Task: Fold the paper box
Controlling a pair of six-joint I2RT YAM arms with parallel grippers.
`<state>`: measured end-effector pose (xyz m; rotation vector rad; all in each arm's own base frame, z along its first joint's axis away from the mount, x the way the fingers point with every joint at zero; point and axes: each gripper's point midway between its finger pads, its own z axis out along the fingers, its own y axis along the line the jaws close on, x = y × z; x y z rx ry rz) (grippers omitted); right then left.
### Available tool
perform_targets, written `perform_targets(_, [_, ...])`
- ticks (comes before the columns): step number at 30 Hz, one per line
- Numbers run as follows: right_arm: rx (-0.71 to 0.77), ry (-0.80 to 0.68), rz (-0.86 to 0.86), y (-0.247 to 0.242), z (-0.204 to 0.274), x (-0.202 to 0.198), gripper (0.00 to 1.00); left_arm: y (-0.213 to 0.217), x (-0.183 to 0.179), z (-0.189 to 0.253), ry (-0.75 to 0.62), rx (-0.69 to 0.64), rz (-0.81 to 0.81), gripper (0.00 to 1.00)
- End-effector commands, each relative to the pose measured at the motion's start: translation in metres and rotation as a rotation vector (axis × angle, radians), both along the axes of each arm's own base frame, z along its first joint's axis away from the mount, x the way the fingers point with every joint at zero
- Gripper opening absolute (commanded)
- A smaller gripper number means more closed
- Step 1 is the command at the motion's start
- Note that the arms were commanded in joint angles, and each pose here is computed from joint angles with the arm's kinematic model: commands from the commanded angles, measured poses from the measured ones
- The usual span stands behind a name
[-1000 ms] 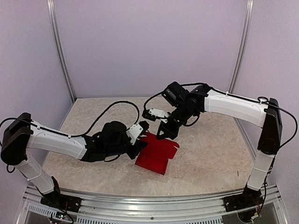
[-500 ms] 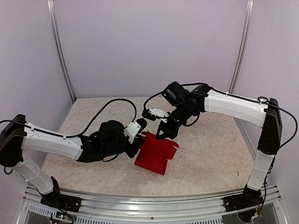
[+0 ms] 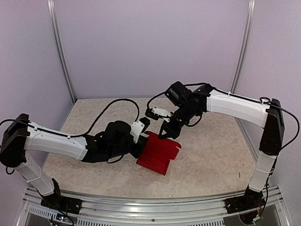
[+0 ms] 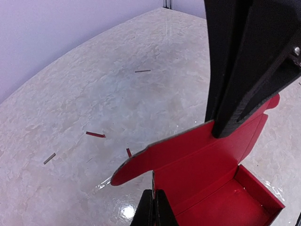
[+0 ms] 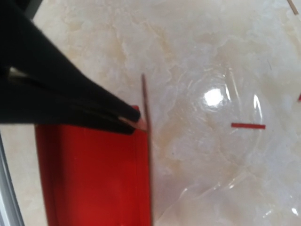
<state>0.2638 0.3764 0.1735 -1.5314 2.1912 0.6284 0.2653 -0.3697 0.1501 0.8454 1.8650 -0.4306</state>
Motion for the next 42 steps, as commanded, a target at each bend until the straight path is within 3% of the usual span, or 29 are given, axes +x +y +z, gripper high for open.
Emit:
perform_targets(1, [0.094,0.03,-0.003,0.008,0.021,-0.003,0.0,-0.019,0.001,0.006,0.066,-0.075,0.088,0.0])
perform_targets(5, [0.119,0.068,-0.002,0.011,0.024,-0.004,0.0,-0.033,0.007,0.002,0.104,-0.075,0.15,0.0])
perform_targets(11, [0.129,0.05,-0.055,-0.011,0.03,0.009,0.02,-0.021,0.013,-0.01,0.147,-0.051,0.239,0.0])
perform_targets(15, [0.145,0.013,-0.075,-0.041,0.041,0.022,0.14,-0.016,0.008,-0.009,0.099,-0.05,0.183,0.0])
perform_targets(19, [0.168,-0.023,-0.044,-0.077,0.056,0.028,0.33,-0.008,0.002,-0.005,0.023,-0.041,0.09,0.0])
perform_targets(26, [0.028,-0.308,-0.011,-0.139,0.028,0.037,0.48,0.002,-0.013,0.017,-0.052,-0.09,-0.078,0.0])
perform_targets(30, [-0.049,-0.348,-0.032,-0.15,-0.003,0.05,0.48,0.006,-0.022,0.032,-0.084,-0.106,-0.16,0.0])
perform_targets(35, [-0.038,-0.355,-0.057,-0.138,-0.019,0.077,0.44,0.006,-0.034,0.044,-0.087,-0.12,-0.228,0.0])
perform_targets(38, [0.021,-0.364,-0.035,-0.124,-0.018,0.086,0.43,0.006,-0.041,0.052,-0.082,-0.147,-0.262,0.0])
perform_targets(42, [0.21,-0.295,0.095,-0.098,0.004,0.056,0.43,0.015,-0.034,0.061,-0.099,-0.172,-0.2,0.0])
